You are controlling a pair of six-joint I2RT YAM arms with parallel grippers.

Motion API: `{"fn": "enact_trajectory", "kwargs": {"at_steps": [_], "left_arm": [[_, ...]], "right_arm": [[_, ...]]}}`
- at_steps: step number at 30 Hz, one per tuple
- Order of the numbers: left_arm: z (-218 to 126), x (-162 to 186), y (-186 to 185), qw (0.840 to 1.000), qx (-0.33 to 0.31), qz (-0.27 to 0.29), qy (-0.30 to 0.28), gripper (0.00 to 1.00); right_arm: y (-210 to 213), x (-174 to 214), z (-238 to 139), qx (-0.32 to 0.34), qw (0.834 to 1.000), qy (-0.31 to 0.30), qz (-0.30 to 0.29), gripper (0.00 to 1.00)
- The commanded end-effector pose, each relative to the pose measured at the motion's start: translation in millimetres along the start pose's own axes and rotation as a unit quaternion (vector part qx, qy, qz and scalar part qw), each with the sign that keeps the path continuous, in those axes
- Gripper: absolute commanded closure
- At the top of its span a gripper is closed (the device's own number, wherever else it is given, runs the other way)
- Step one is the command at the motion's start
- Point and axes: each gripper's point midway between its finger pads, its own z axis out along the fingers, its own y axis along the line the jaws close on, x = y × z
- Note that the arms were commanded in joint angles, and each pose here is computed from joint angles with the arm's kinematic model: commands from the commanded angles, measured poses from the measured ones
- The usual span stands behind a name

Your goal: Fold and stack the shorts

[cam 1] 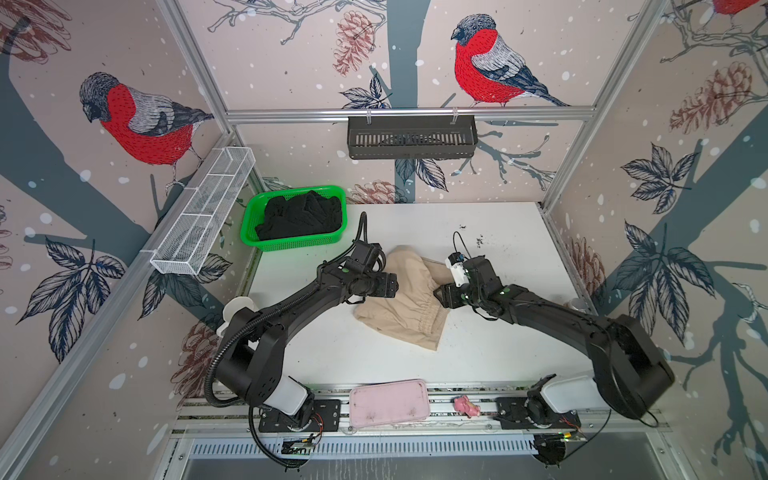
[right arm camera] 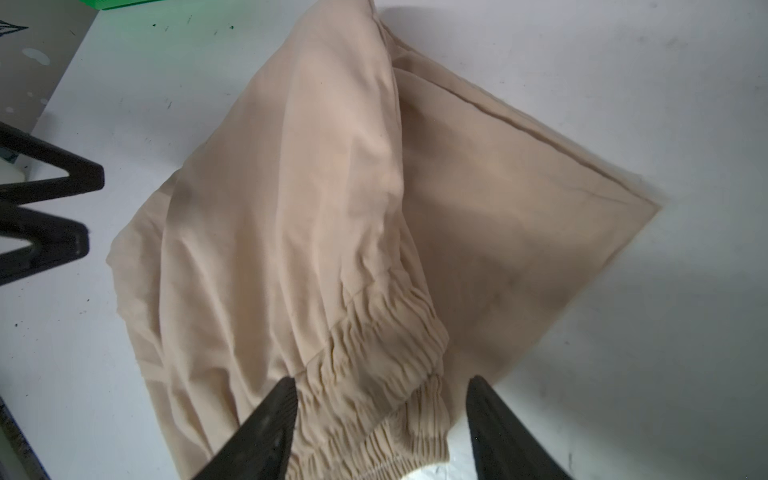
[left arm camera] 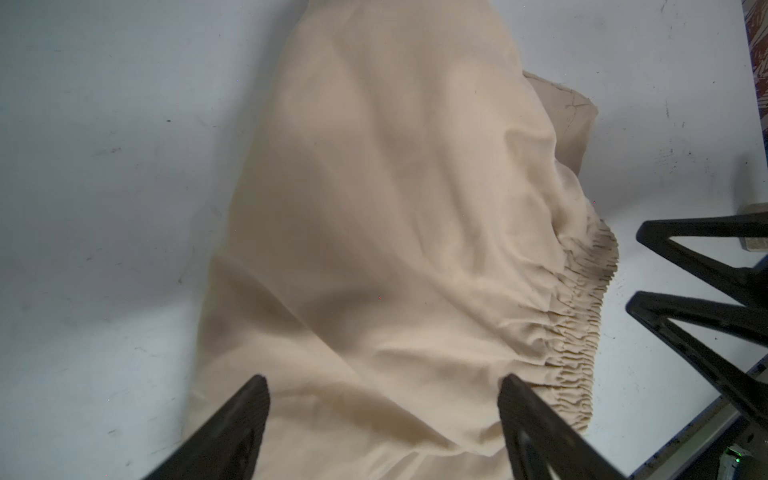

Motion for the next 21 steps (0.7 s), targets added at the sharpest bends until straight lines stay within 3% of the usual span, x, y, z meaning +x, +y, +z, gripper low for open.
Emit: {"fn": "enact_trajectory", "kwargs": {"at_steps": [1,3,7,10,17,21], "left_arm": [[8,-7,-4,0.999,0.019,0.013,-0.025,0.17],[13,2,2,1.000,0.014,0.013,-0.022,0.18],[29,23,11,1.000,0.018,0.004,-0.008,0.21],[38,37,13,1.000,0.023,-0.002,0.008,0.24],[42,61,-2,0.999,0.024,0.026,0.024,0.24],[27,41,-13,0.999,0.021,0.032,0.004,0.12]], "right_arm": [[-1,-12,12,-0.010,1.000,-0.012,-0.004,0.33],[-9,-14,17,-0.009,1.000,-0.010,0.009,0.36],[-32,2,32,0.026,0.999,0.025,0.015,0.55],[-46,16,39,0.057,0.997,0.055,0.006,0.58],[-60,20,38,0.099,0.992,0.075,-0.015,0.55],[-50,-3,25,0.077,0.996,0.048,-0.007,0.49]]}}
